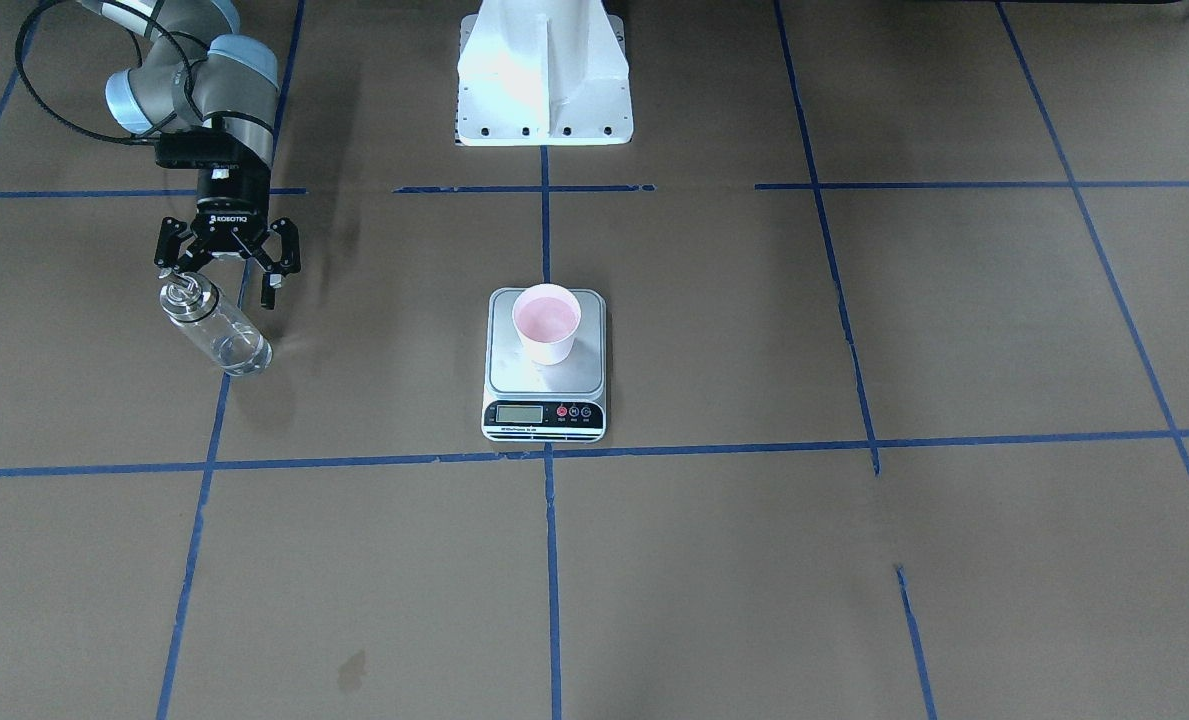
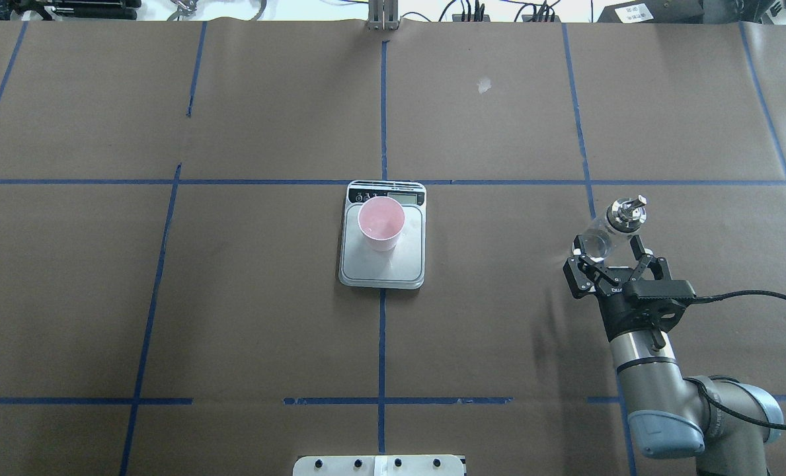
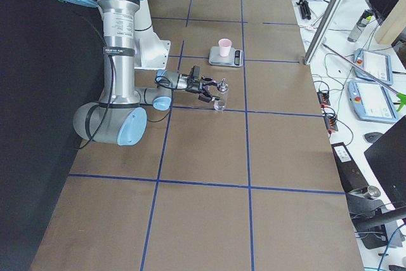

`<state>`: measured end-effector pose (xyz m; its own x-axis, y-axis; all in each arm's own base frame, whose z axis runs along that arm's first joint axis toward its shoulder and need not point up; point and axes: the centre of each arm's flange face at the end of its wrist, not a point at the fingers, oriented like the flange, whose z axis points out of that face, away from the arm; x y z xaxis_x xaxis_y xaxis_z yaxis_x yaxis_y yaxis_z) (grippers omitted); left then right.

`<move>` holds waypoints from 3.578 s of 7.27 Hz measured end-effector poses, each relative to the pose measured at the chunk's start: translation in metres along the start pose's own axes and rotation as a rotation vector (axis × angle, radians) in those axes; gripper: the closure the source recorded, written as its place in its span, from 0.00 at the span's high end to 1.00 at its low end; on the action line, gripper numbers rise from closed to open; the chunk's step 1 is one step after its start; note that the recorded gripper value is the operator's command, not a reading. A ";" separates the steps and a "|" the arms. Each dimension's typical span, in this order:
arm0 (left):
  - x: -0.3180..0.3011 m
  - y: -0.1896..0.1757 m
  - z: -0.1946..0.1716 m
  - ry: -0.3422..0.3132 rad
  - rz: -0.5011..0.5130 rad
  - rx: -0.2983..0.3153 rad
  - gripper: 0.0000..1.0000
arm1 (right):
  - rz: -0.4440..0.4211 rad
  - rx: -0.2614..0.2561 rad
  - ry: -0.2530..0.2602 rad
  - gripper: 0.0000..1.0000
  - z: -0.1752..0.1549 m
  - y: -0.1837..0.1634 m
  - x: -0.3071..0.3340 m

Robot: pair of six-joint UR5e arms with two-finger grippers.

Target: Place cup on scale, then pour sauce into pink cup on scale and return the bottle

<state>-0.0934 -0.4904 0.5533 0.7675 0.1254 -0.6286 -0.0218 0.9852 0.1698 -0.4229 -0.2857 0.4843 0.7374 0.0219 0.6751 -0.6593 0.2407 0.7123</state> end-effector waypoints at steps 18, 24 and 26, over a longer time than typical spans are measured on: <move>0.002 0.000 -0.003 0.001 0.004 0.006 1.00 | -0.153 -0.237 -0.064 1.00 0.082 -0.099 0.283; 0.004 -0.001 -0.003 0.001 0.008 0.006 1.00 | -0.161 -0.556 -0.095 1.00 0.147 -0.207 0.353; 0.003 -0.001 -0.003 0.001 0.007 0.008 1.00 | -0.213 -0.719 -0.072 1.00 0.171 -0.248 0.378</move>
<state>-0.0930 -0.4902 0.5486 0.7668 0.1321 -0.6281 -0.0221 0.9835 0.1798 -0.0063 -0.5028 0.5956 0.8105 -0.1532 0.5653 -0.2272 0.8074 0.5446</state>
